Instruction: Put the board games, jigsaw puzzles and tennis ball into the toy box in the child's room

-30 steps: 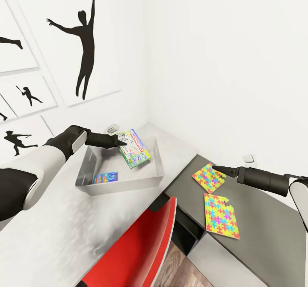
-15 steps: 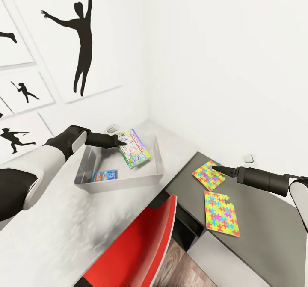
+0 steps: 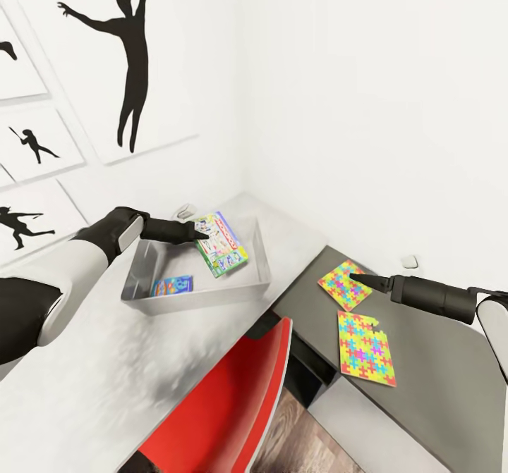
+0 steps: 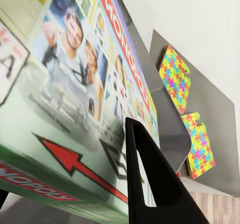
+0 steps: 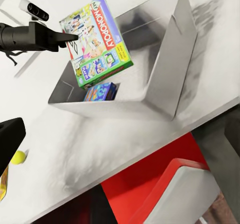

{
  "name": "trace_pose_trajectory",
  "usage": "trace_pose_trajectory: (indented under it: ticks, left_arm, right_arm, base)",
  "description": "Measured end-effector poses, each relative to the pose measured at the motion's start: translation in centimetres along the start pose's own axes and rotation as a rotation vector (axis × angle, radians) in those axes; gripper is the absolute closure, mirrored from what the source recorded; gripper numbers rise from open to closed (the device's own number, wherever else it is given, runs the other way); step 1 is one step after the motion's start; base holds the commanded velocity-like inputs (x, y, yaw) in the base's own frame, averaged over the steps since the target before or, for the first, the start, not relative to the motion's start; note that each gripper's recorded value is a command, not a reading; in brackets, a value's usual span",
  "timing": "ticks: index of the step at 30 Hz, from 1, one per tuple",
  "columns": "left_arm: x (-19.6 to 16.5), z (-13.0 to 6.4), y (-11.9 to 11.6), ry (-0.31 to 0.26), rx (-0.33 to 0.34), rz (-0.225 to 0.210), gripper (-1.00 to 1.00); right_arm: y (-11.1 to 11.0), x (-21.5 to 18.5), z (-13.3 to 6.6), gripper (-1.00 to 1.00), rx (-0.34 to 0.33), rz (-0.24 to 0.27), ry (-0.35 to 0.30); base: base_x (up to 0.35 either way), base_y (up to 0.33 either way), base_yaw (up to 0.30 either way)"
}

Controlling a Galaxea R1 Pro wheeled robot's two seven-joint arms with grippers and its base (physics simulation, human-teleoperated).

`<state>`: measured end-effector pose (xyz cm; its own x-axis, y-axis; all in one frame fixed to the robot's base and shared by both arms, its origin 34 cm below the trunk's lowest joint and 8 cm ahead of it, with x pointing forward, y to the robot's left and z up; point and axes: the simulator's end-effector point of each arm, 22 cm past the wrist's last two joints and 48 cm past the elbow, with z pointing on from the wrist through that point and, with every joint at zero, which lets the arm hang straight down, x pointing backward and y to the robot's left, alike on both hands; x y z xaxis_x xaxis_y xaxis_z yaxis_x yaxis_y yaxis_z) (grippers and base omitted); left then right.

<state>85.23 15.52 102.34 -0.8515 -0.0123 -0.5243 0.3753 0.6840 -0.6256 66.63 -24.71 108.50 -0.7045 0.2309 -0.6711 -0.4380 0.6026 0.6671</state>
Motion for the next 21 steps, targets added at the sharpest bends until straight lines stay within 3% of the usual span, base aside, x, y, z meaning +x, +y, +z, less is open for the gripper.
trace_pose_trajectory:
  ticks: [21]
  left_arm:
    - [1.0,0.8,0.5,0.013,0.067,-0.03,1.0]
  right_arm:
    - [-1.4,1.2,0.8,-1.0,0.007,0.027,0.022]
  base:
    - [0.0,0.0,0.0]
